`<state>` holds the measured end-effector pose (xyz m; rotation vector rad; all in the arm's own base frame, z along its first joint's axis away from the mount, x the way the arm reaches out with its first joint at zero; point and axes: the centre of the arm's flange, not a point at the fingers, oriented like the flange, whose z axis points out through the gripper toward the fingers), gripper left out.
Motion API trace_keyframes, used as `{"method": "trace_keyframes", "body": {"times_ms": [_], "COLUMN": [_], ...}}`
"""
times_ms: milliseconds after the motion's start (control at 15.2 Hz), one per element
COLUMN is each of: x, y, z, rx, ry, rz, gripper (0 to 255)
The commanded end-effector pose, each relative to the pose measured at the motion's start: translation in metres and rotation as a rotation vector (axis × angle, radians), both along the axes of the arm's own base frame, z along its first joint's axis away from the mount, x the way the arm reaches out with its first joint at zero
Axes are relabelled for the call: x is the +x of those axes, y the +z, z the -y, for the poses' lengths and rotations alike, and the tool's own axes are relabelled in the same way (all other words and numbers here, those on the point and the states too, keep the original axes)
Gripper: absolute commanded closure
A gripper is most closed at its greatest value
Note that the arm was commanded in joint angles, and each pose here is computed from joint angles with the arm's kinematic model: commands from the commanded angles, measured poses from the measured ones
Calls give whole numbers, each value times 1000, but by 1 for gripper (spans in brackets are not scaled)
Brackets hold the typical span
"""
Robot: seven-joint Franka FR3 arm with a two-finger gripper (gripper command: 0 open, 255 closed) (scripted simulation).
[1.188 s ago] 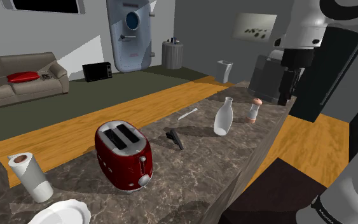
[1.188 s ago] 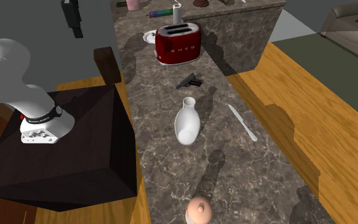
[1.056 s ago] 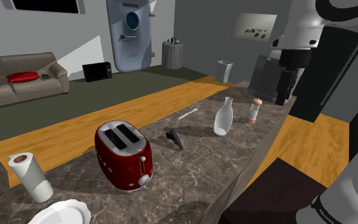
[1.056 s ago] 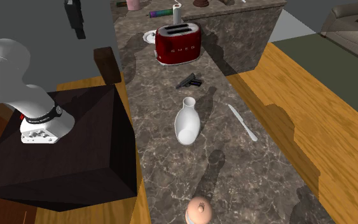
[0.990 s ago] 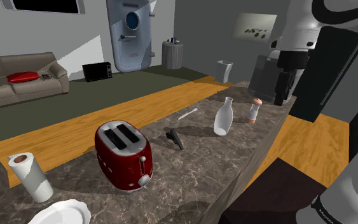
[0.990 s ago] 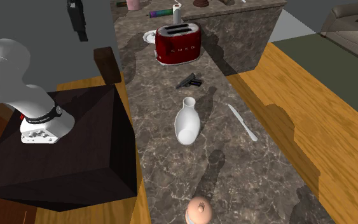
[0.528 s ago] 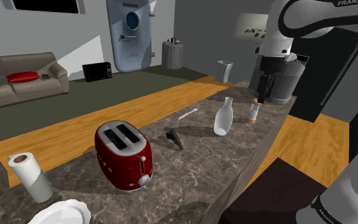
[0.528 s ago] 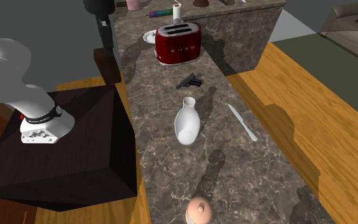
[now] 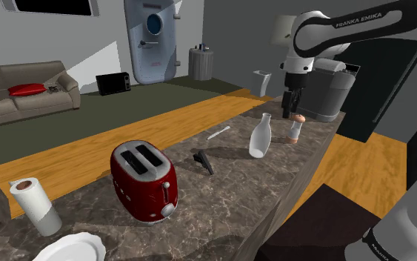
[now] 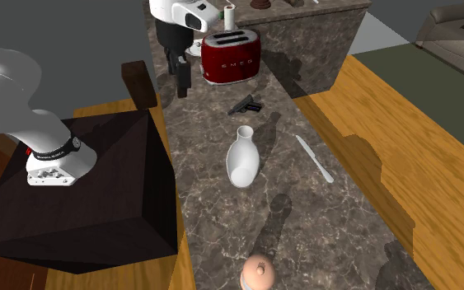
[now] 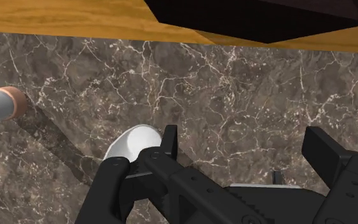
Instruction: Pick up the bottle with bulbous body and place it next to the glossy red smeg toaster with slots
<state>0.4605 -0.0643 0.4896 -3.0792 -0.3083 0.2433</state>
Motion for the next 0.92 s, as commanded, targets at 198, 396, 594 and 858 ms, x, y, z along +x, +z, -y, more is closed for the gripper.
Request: {"method": "trace_keyframes", "body": {"times_ms": [198,396,594,858], "x": [54,85,117,159], "y": [-26,-41,-56,-76], "z": [28,45,63,85], "rx": [-14,-22,-30,-41], "ry": [11,17,23,31], "rz": [2,3,4,5], "gripper": [0,0,0,0]}}
